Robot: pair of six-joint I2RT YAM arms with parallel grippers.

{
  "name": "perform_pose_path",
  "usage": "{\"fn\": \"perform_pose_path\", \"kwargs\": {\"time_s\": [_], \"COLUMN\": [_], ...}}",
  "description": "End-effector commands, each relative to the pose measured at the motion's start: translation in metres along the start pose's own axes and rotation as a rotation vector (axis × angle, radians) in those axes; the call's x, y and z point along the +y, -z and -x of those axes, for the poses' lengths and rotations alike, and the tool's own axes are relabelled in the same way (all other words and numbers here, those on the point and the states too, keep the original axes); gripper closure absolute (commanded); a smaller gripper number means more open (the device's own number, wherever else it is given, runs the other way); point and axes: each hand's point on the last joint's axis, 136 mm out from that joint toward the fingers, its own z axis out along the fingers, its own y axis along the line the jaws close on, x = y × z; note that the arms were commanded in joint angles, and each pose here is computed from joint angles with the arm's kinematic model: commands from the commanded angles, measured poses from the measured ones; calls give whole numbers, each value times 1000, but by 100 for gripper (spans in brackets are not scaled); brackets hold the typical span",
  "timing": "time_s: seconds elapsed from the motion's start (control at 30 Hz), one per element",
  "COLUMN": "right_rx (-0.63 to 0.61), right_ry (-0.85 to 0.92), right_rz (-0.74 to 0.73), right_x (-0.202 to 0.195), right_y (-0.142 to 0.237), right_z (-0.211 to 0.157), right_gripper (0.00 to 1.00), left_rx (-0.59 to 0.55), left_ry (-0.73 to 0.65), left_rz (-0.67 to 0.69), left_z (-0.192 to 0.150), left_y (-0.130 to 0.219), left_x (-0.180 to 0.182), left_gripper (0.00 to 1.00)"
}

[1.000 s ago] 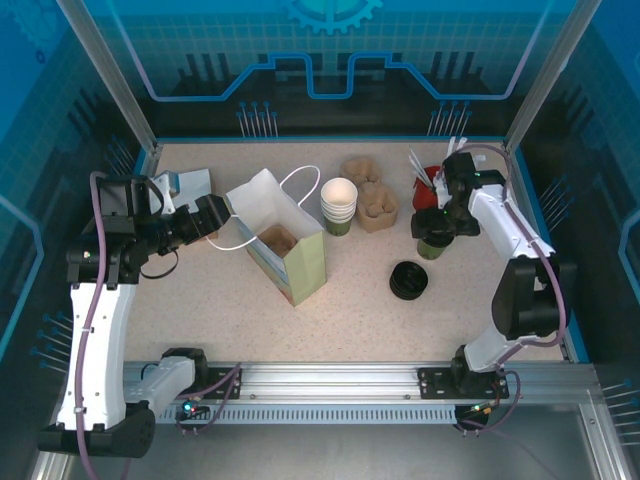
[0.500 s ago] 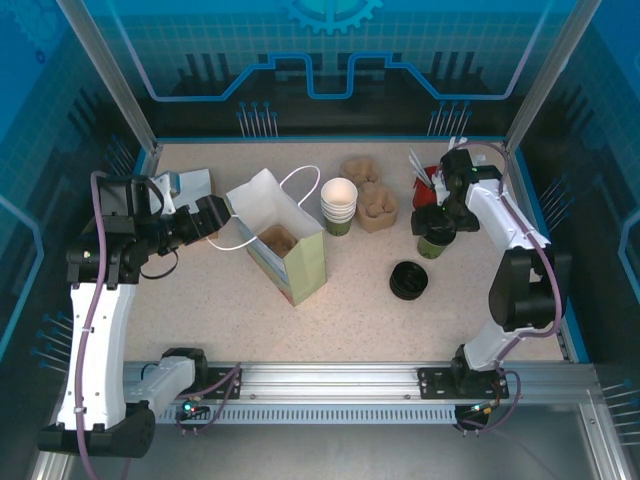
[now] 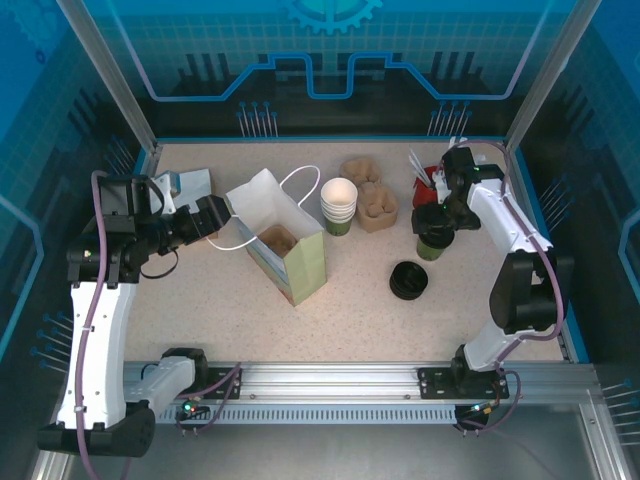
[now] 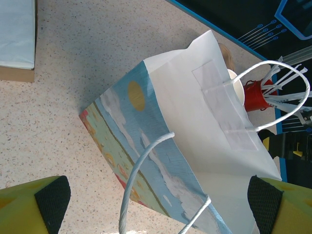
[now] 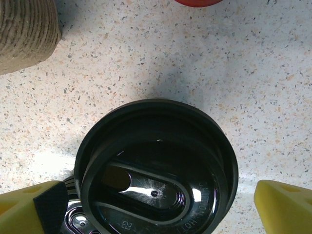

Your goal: Pack the takeout coffee

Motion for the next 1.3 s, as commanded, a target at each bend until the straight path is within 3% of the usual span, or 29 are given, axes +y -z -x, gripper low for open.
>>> {"fn": "perform_pose_path", "kwargs": {"time_s": [0.0, 0.87, 1.27], "right_rx": [5, 119, 129], "right_ry": [0, 25, 26], "right_rz": [17, 31, 28], "right_x": [-1, 5, 5], "right_y": [4, -31, -31], "right_z": [0, -7, -8], "right_gripper": [0, 0, 11], "left_rx": [7, 23, 18], "left_ry": [-13, -5, -10], "left_rz": [-5, -6, -9], "left_z": [-3, -7, -6], "left_y": [3, 0, 2], "left_x": [0, 2, 1], "left_gripper": [3, 3, 3]}}
